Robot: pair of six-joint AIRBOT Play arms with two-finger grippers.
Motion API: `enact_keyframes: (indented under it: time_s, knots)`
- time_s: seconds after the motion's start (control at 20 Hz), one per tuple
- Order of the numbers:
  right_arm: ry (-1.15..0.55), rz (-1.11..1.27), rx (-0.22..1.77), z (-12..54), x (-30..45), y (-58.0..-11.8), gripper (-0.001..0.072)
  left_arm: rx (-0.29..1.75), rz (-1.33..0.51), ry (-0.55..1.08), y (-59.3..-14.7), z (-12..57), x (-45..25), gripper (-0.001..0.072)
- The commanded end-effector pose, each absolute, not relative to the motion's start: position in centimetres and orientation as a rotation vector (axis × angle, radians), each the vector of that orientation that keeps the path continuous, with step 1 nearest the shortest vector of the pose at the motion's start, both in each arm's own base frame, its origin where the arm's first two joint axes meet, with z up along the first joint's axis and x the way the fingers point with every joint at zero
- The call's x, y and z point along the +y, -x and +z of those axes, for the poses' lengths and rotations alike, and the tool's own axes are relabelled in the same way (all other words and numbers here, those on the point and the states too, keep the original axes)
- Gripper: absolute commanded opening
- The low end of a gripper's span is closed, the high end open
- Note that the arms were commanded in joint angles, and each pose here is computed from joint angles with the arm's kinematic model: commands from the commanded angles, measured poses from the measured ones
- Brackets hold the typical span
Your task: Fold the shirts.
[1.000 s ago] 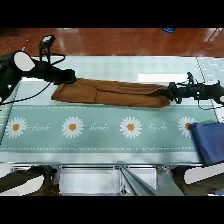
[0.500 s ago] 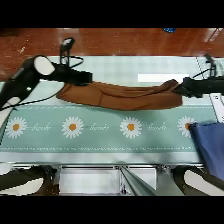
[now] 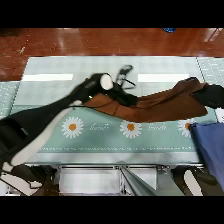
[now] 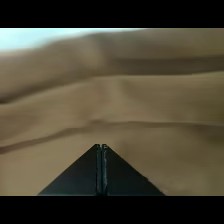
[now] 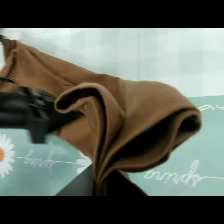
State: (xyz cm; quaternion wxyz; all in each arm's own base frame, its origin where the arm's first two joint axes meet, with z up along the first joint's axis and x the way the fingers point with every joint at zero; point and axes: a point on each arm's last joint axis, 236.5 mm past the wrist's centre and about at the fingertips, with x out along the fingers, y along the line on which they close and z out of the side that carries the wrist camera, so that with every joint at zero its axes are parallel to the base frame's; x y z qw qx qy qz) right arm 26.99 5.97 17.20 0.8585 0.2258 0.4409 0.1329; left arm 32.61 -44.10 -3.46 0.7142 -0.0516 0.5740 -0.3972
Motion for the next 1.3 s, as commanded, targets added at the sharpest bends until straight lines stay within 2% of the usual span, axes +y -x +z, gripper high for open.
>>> enact_keyframes:
  time_s: [0.0,0.15,0.3,0.45,0.6,0.7,0.85,1.05,1.25]
  knots:
    - [-0.487,0.308,0.908,18.5,7.2,-25.3,0.0018,1.353,-1.017,0.154,-26.4,-4.4,-50.8,0.0018]
    - [-0.488,0.307,0.907,18.5,7.2,-25.3,0.0019,1.366,-1.118,0.067,-22.0,-5.0,-53.4,0.0018]
    - [-0.484,0.301,0.908,18.4,7.0,-25.3,0.0019,1.37,-1.116,0.069,-22.3,-4.7,-53.1,0.0018]
    - [-0.487,0.302,0.903,18.5,7.0,-25.4,0.0019,1.432,-1.053,0.107,-26.6,-3.7,-48.4,0.0018]
    - [-0.525,0.359,0.893,19.0,8.3,-26.2,0.0019,1.462,-0.954,0.113,-32.9,-1.1,-39.3,0.0018]
    - [-0.563,0.436,0.884,19.3,10.3,-27.7,0.0019,1.392,-0.831,0.143,-37.6,2.4,-31.9,0.0018]
    - [-0.607,0.548,0.862,18.9,15.1,-31.4,0.0019,1.23,-0.659,0.202,-40.8,9.0,-21.7,0.0018]
    - [-0.619,0.624,0.892,15.5,23.0,-36.4,0.0019,1.001,-0.424,0.174,-38.3,15.0,-10.6,0.0018]
    - [-0.621,0.658,1.035,8.4,30.7,-39.5,0.0019,0.878,-0.352,0.214,-32.3,15.9,-8.6,0.0018]
